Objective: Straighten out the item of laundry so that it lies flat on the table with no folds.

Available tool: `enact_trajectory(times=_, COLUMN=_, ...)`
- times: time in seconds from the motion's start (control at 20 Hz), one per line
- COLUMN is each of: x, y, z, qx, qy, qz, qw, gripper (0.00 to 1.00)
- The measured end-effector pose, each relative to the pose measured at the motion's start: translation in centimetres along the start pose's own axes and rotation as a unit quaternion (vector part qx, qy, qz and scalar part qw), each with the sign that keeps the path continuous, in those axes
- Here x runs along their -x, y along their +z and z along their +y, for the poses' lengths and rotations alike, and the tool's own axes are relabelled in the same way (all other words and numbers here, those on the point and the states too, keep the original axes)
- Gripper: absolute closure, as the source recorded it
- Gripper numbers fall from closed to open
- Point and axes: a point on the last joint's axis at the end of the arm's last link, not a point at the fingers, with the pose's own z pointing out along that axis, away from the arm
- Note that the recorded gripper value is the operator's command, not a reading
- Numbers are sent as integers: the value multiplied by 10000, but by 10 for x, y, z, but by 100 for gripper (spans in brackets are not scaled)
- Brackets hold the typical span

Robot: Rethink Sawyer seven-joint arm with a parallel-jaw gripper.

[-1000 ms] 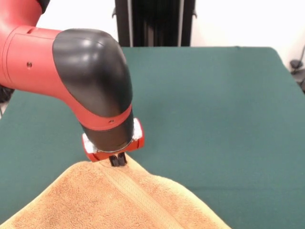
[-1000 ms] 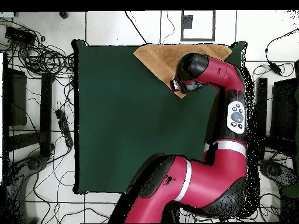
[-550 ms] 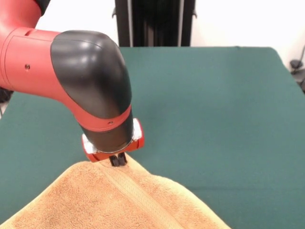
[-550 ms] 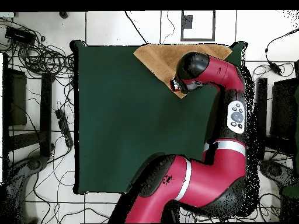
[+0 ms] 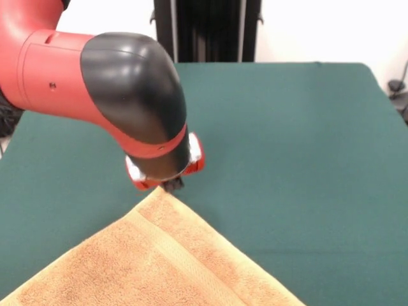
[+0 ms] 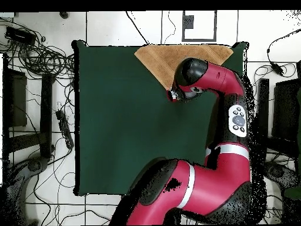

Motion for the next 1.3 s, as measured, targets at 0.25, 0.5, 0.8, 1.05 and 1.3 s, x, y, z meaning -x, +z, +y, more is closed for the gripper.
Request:
enact_trajectory(times=0.25, x=-21, y=1, z=16, qx=240, qy=-38, qz=431, qw=9988, gripper=100)
enact_trajectory(times=0.5, x=-32, y=-1, z=24, qx=336, qy=-53, qz=610, qw=9976, gripper=100)
enact_trajectory(times=0.8, x=-47, y=-11, z=29, qx=390, qy=-43, qz=678, qw=9969, gripper=100)
enact_trajectory(times=1.05, x=-58, y=-40, z=20, qx=454, qy=69, qz=522, qw=9976, gripper=100)
enact_trajectory(times=1.3, x=-62, y=-76, z=8, qx=375, qy=167, qz=277, qw=9988, gripper=100)
